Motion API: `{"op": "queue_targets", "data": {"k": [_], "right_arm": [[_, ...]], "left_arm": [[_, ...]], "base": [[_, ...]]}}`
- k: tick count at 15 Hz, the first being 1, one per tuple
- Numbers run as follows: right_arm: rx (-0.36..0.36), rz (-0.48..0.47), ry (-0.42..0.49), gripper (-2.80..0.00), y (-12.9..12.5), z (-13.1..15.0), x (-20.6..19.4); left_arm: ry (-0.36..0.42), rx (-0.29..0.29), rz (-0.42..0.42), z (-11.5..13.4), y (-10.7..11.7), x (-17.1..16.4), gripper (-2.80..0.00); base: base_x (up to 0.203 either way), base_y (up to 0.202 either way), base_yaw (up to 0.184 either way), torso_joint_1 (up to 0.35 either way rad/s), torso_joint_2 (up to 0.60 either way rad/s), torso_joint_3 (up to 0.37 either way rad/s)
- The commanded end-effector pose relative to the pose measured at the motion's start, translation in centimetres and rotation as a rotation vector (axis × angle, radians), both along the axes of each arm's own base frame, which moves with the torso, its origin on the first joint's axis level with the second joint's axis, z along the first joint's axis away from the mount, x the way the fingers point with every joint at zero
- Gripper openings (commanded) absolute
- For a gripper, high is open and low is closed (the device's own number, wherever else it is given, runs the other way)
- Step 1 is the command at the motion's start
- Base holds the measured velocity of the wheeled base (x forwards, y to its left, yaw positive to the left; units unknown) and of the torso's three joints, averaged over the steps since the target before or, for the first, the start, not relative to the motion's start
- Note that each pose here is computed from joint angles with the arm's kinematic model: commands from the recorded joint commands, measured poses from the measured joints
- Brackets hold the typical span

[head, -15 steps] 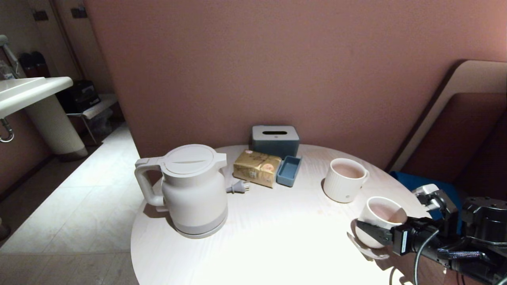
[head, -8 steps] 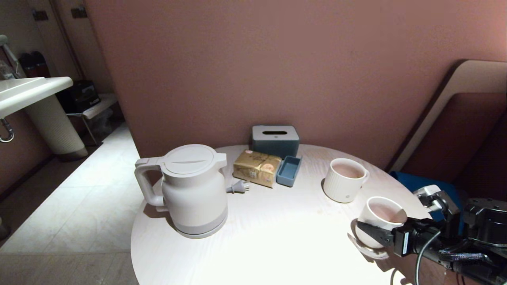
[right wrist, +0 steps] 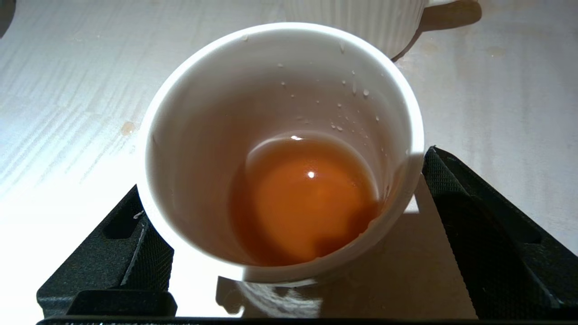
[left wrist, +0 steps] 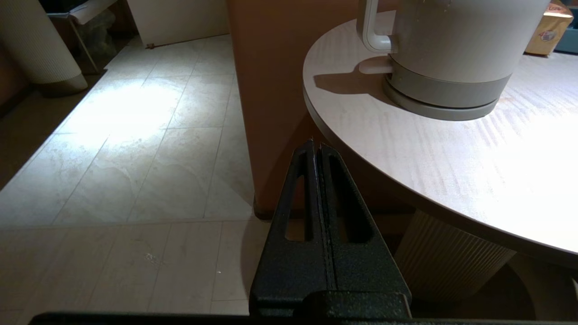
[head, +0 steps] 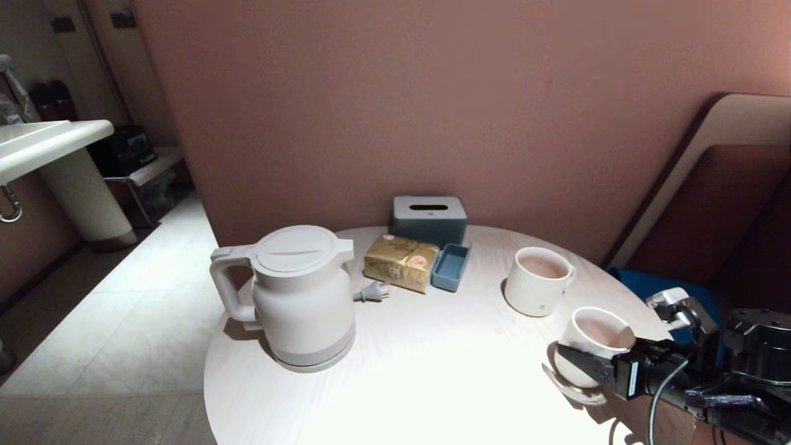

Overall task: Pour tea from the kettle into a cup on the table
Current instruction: Pick up the cup

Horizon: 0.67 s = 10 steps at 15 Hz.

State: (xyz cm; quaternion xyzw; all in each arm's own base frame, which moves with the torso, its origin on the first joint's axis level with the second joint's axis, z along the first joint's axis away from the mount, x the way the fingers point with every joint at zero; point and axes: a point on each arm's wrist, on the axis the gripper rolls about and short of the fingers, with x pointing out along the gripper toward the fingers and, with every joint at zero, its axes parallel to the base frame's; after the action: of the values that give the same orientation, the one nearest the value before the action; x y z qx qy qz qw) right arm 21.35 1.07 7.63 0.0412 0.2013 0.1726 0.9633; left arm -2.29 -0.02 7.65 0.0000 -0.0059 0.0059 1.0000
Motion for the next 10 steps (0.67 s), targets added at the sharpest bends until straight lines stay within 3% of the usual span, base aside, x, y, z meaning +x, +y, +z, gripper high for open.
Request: {"op": "queue_targets", "data": {"k": [1, 10], "right_arm": [[0.002, 0.002, -0.010, 0.00, 0.01, 0.12, 0.04], [0.000, 0.000, 0.001, 0.00, 0.01, -0.13, 0.16]], "left_arm": [[0.001, 0.000, 0.001, 0.01, 0.00, 0.01, -2.80], [0.001, 0.000, 0.001, 0.01, 0.00, 0.01, -2.80]], "base": [[0.000, 0.000, 0.000, 0.000, 0.00, 0.000], [0.000, 0.000, 0.000, 0.000, 0.00, 0.000]]}}
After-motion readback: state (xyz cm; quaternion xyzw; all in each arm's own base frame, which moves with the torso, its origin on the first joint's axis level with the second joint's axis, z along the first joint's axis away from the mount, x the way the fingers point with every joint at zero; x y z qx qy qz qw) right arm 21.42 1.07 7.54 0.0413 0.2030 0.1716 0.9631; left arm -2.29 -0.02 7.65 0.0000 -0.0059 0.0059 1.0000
